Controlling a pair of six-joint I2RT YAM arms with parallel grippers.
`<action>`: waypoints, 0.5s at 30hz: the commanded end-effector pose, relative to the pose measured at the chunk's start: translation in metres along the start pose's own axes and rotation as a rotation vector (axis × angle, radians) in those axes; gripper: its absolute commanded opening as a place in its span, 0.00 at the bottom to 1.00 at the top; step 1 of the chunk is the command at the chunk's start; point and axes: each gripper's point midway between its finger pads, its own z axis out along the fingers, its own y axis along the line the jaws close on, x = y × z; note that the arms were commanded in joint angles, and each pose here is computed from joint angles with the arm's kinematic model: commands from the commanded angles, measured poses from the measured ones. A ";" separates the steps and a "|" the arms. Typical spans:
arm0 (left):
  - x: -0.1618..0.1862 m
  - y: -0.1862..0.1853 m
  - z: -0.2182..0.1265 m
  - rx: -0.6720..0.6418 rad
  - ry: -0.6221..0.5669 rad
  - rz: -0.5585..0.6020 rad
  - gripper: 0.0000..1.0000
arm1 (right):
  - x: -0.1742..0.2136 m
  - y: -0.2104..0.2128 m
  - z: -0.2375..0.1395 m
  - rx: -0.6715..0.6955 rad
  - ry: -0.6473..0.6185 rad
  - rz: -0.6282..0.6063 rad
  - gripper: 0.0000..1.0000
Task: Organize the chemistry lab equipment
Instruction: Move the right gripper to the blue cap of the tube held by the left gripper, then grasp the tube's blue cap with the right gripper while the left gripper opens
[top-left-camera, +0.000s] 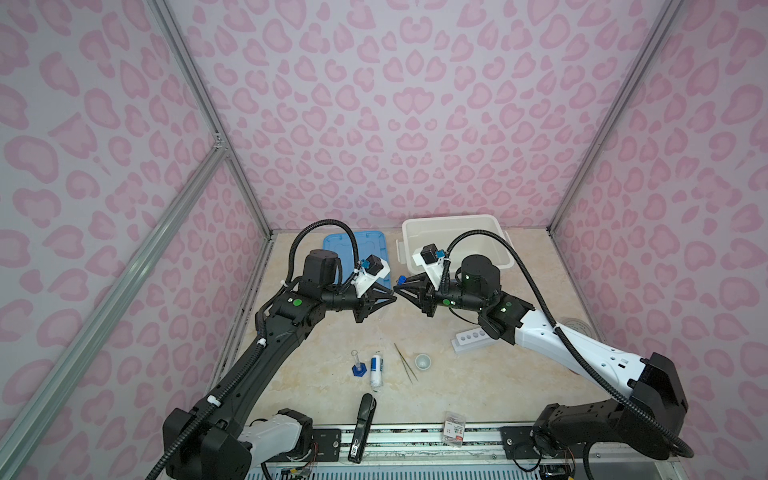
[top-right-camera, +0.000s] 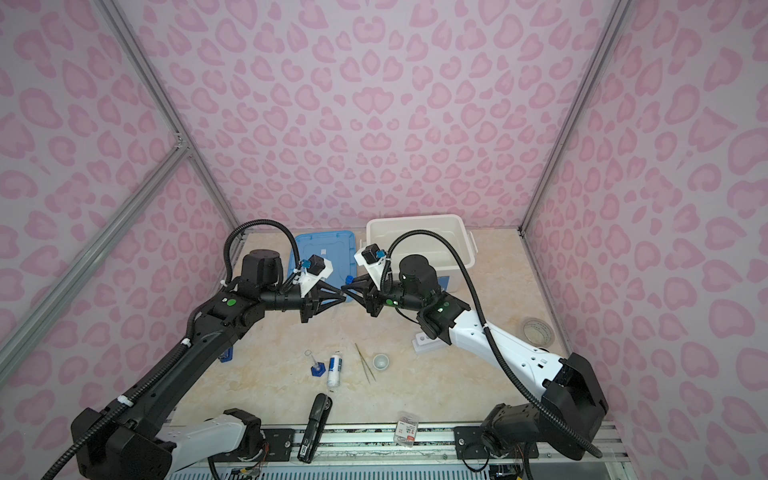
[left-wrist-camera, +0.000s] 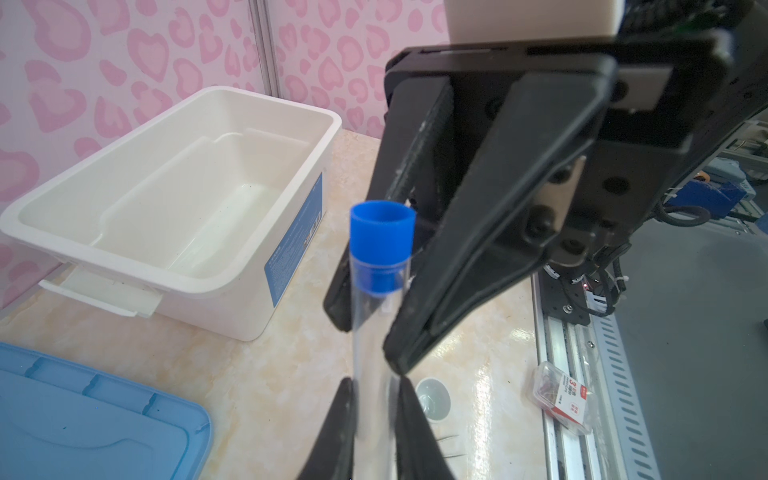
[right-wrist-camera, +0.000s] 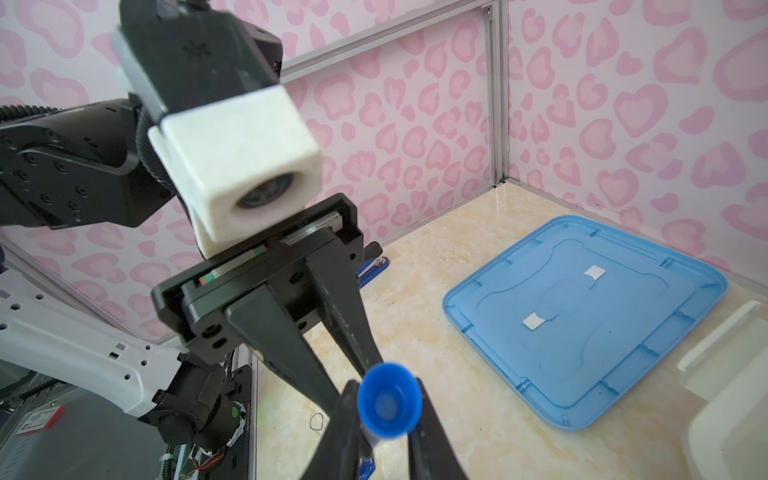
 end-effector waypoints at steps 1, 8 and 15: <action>-0.006 0.000 0.000 0.003 -0.025 0.029 0.17 | -0.007 -0.003 0.001 0.018 -0.032 -0.007 0.17; -0.005 0.001 0.000 0.000 -0.023 0.026 0.27 | -0.007 -0.004 0.001 0.041 -0.022 -0.011 0.15; -0.005 0.003 0.000 -0.018 -0.024 0.029 0.43 | -0.003 -0.014 -0.002 0.113 -0.004 -0.008 0.14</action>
